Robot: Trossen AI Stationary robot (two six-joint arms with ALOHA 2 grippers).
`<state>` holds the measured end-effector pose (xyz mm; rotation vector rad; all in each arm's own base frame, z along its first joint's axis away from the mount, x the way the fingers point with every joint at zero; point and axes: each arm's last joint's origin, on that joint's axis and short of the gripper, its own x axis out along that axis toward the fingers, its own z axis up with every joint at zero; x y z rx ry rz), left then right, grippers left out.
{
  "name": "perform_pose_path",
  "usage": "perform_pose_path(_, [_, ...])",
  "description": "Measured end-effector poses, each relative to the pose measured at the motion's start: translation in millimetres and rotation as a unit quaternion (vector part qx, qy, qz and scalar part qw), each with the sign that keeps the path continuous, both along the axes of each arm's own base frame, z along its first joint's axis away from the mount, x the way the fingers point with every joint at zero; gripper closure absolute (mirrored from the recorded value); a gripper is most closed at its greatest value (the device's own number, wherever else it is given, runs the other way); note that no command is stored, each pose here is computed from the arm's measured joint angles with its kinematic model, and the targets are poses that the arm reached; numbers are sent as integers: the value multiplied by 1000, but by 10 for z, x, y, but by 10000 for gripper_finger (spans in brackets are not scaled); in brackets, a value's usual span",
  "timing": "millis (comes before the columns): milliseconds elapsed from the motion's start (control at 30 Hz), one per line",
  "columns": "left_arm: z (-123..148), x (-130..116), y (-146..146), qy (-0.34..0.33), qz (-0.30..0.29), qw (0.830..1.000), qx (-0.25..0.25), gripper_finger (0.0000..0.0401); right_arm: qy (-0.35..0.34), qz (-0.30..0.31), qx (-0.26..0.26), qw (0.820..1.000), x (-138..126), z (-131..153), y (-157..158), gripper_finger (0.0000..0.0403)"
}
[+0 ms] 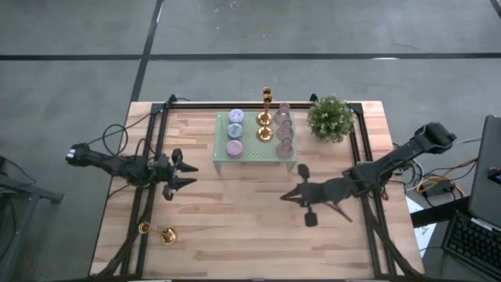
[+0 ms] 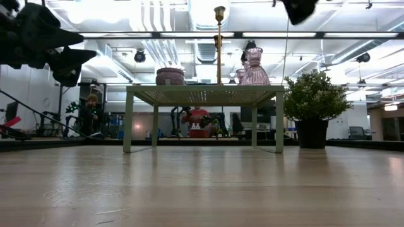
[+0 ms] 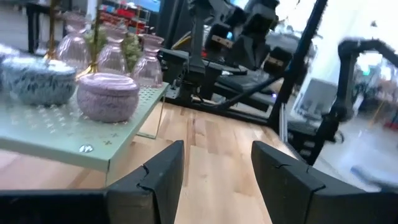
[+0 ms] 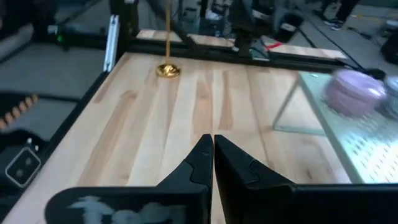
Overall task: Pick & Place candle stick holders
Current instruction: Put the gold candle holder on the shelf aligned with the other gold candle holders
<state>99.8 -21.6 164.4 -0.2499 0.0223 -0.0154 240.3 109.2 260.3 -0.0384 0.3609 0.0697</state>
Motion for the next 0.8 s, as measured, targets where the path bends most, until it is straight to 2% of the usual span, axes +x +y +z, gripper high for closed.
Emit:
perform_pose_path(67, [7, 0, 1, -3, 3, 1000, -28, 208, -5, -16, 15, 1000, -107, -65, -61, 395])
perform_pose_path(233, [12, 0, -2, -5, -3, 999, -41, 208, -23, -49, 39, 998, -307, -238, -176, 395])
perform_pose_path(367, [-12, -4, -44, 9, -75, 997, -34, 208, -33, -52, 54, 997, -417, -371, -232, 394])
perform_pose_path(533, [-68, 2, -79, 48, -126, 988, -69, 208, -36, -54, 53, 996, -514, -458, -283, 394])
perform_pose_path(600, [-68, 5, -86, 48, -137, 987, -62, 208, -40, -64, 44, 996, -540, -466, -304, 394])
perform_pose_path(700, [-42, -14, -138, 31, -233, 972, -23, 208, -41, -62, 0, 997, -584, -484, -333, 394])
perform_pose_path(800, [32, -50, -194, -24, -346, 938, 23, 208, -46, -43, -54, 997, -609, -476, -345, 394])
